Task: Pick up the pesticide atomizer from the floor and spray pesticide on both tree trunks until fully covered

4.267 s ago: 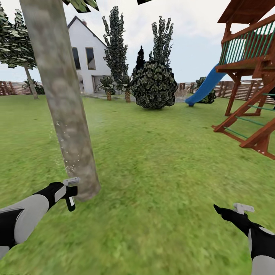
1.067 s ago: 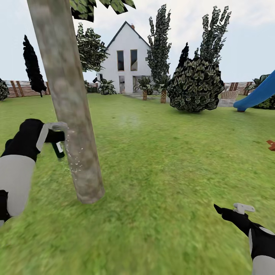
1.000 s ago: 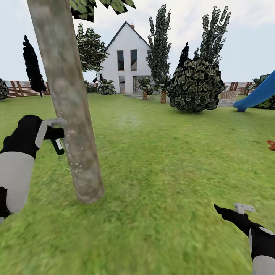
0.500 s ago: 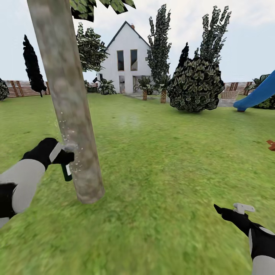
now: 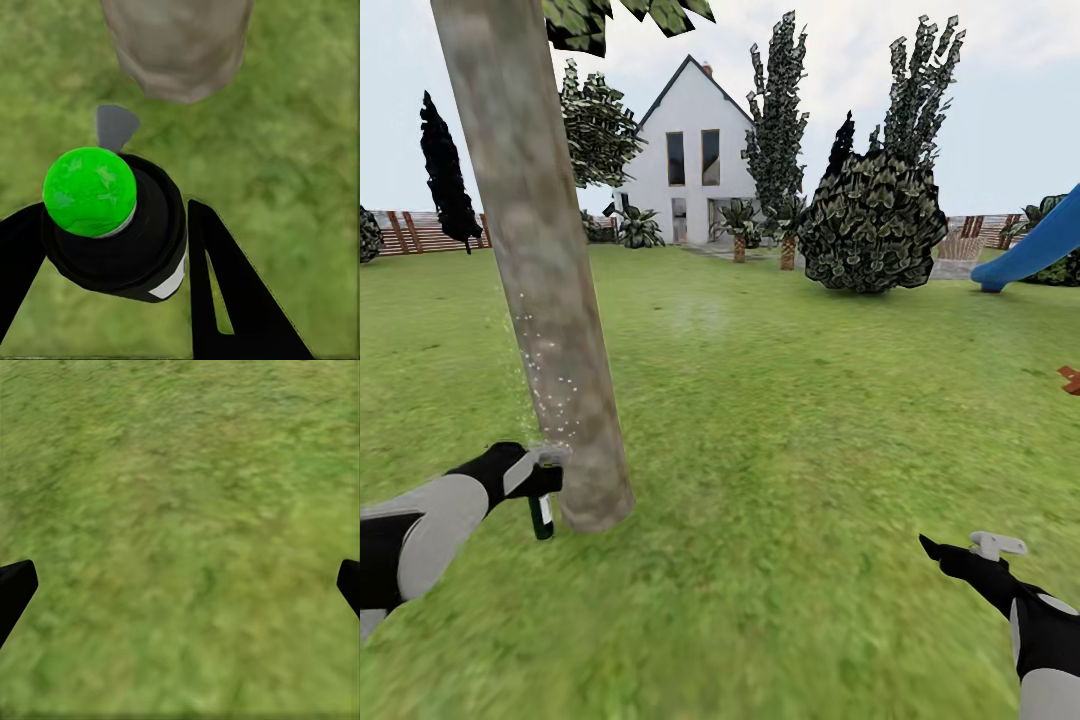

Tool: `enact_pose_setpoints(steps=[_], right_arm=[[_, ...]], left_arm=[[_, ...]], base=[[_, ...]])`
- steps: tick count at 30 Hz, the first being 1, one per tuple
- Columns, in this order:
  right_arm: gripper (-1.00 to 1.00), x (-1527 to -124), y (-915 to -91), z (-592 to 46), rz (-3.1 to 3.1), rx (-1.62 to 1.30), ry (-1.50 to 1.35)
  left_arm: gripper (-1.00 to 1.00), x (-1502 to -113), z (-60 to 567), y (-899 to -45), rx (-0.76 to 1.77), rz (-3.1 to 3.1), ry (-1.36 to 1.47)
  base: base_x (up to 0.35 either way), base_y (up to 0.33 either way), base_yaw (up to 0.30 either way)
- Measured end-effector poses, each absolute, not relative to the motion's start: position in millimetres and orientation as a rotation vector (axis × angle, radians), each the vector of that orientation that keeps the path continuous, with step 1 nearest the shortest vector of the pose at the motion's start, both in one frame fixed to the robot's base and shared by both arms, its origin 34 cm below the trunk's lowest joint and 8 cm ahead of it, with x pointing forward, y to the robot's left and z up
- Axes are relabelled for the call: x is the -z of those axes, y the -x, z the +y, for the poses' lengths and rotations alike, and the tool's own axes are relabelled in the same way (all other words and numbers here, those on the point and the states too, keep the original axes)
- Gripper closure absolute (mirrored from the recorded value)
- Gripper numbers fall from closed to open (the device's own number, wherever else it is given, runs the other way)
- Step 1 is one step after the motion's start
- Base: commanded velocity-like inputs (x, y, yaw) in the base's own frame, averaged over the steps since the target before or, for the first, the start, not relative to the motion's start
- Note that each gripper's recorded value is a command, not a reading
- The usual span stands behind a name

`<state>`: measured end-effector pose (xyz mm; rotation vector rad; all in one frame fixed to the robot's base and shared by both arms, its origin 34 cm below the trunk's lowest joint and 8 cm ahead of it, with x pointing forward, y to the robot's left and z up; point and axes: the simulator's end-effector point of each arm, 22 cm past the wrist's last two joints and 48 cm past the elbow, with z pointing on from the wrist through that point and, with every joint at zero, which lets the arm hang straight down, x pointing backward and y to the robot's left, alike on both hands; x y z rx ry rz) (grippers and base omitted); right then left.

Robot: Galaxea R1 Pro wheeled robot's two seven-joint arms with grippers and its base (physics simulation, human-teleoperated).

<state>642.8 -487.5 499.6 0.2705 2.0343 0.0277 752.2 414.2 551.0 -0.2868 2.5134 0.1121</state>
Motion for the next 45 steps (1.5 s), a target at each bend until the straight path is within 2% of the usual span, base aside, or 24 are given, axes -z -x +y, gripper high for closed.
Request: enact_pose_setpoints(steps=[9, 19, 33, 45], right_arm=[[-1.00, -499.7, -642.4, -487.9, 2.035, -0.031, -0.271], [-1.00, -498.4, -642.2, -488.5, 2.037, -0.027, -0.273], [-1.00, -498.4, -642.4, -488.2, 2.037, -0.026, -0.272], [-1.00, -498.2, -642.4, -488.0, 2.037, -0.026, -0.273]], left_arm=[[1.00, -523.4, 345.6, -759.2, -0.045, 2.458, 0.192], [1.00, -514.4, 347.8, -757.7, -0.029, 2.423, 0.230], [1.00, -515.2, 340.1, -759.5, 0.042, 2.410, 0.310], [1.00, -520.5, 352.6, -763.9, -0.024, 2.369, 0.332]], base=[[0.081, -0.132, 0.050], [0.185, -0.255, 0.142], [-0.044, -0.299, 0.245], [0.094, -0.328, 0.159]])
